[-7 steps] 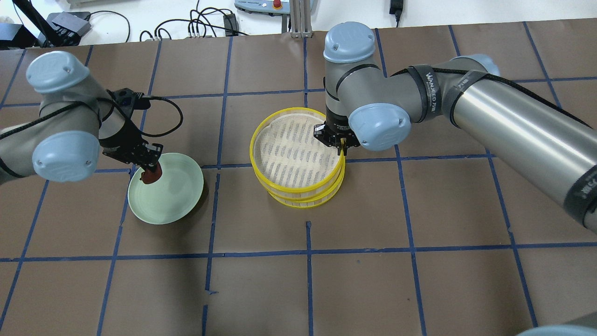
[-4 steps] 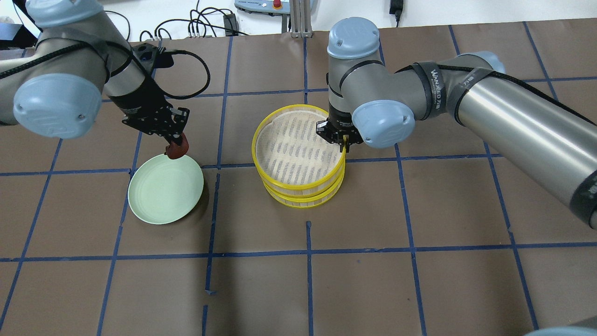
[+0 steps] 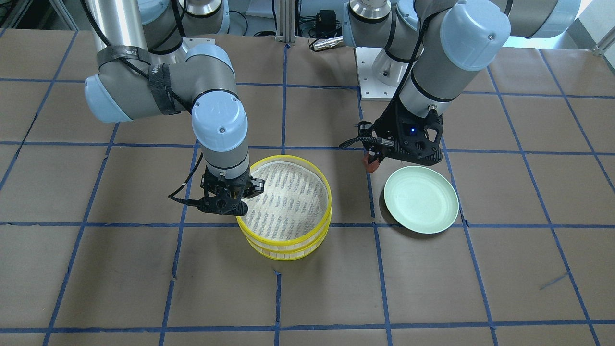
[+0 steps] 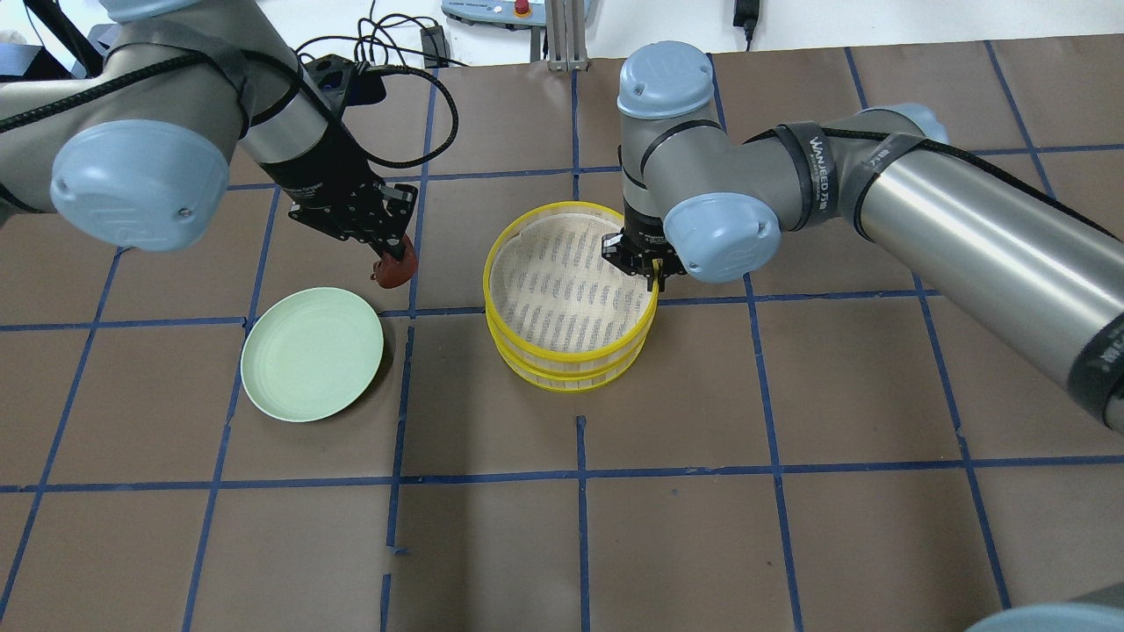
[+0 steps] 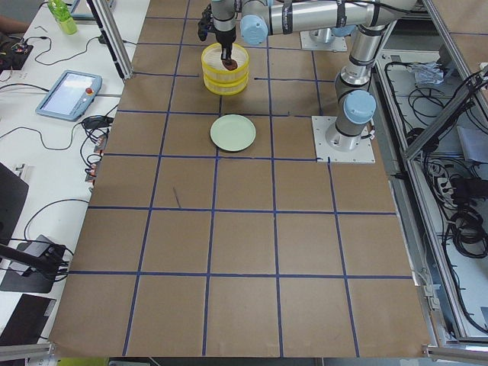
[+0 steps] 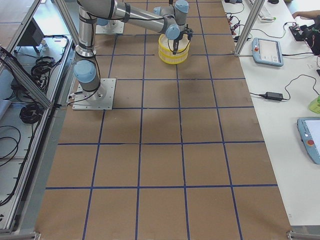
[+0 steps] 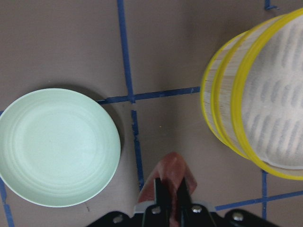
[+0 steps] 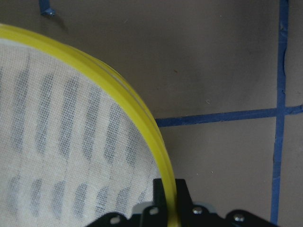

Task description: Stack buns with steamer

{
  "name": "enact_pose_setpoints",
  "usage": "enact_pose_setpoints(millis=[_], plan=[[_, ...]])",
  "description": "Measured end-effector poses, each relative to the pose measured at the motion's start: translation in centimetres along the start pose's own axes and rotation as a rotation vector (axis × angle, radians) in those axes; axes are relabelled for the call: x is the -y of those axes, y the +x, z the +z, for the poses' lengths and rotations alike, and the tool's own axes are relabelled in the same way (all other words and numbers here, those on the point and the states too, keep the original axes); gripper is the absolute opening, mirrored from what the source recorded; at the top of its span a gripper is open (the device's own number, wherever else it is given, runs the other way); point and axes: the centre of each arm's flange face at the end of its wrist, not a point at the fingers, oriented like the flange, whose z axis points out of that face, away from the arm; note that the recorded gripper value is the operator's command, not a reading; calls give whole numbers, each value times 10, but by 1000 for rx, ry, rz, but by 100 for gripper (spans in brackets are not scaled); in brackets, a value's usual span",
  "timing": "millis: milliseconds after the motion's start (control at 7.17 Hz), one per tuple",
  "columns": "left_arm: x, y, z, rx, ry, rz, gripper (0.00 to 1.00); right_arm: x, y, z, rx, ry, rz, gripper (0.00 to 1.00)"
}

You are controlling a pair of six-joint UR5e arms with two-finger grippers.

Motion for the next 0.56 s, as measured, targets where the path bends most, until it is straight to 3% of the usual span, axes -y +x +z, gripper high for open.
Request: enact_pose_setpoints(millis=[279,558], plan=[[4,4,8,-24,5,5,4,0,0,-2,1,-1,12,100],[10,11,14,-70,35,14,6,10,17,-30,20,23,33,100]])
